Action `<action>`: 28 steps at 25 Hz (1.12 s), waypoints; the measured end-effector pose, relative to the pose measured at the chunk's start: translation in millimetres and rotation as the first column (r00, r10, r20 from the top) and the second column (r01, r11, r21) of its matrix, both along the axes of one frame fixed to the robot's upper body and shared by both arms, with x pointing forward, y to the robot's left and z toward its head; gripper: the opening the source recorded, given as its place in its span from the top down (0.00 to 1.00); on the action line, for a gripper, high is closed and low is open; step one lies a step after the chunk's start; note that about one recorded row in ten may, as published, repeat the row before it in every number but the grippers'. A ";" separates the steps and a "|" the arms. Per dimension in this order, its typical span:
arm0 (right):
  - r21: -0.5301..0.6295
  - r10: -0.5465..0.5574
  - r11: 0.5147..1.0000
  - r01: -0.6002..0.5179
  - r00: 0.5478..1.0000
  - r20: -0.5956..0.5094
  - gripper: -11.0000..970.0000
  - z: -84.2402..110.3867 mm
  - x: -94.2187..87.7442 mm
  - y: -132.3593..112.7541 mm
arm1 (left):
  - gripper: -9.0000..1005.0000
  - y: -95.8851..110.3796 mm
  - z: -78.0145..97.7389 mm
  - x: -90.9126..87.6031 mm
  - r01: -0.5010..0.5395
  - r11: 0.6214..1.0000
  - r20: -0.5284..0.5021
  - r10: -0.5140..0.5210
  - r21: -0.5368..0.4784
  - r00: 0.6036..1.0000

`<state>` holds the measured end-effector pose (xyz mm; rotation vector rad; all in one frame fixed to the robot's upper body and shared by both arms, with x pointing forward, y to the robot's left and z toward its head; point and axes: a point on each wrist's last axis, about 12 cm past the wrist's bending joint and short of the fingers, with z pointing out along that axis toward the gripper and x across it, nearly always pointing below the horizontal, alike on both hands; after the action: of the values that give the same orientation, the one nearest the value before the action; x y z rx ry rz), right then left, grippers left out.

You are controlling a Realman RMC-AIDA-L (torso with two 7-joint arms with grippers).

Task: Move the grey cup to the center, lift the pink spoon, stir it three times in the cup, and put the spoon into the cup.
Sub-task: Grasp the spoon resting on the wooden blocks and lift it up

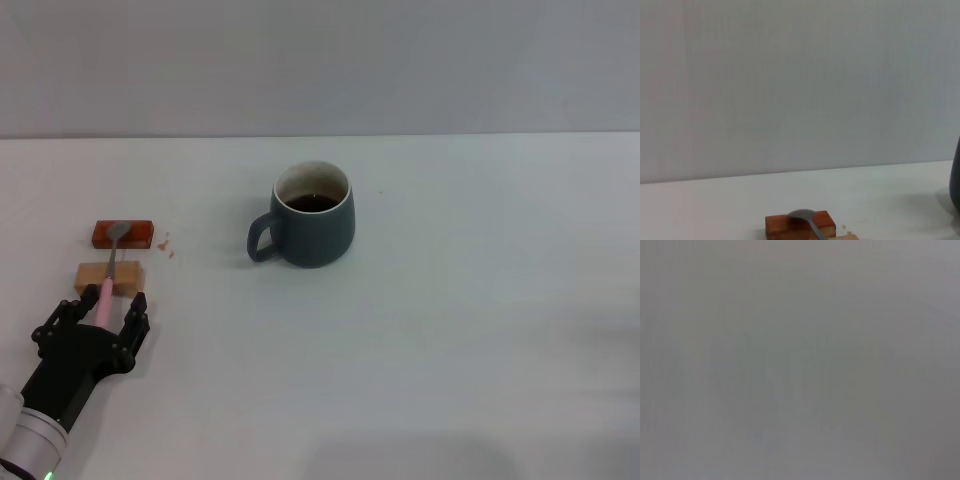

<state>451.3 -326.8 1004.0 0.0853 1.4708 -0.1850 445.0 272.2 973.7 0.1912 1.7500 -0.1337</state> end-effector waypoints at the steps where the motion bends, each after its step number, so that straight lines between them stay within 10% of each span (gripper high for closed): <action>1: 0.000 0.001 1.000 -0.001 1.000 0.000 0.99 0.0 0.1 0.2 | 0.29 0.0 0.0 0.0 0.000 1.000 0.000 0.000 0.000 1.000; 11: 0.001 0.003 1.000 -0.003 1.000 0.001 0.99 0.1 0.3 0.5 | 0.53 2.4 -1.4 0.6 -0.021 1.000 -0.015 0.020 -0.001 1.000; 28: 0.004 0.008 1.000 -0.008 1.000 0.003 0.99 0.5 1.0 2.1 | 0.55 7.3 0.7 6.0 -0.059 0.998 -0.008 0.059 -0.015 0.998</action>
<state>452.3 -324.7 1004.5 0.0829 1.4679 -0.1752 451.0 279.5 974.3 0.1286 1.7598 -0.1048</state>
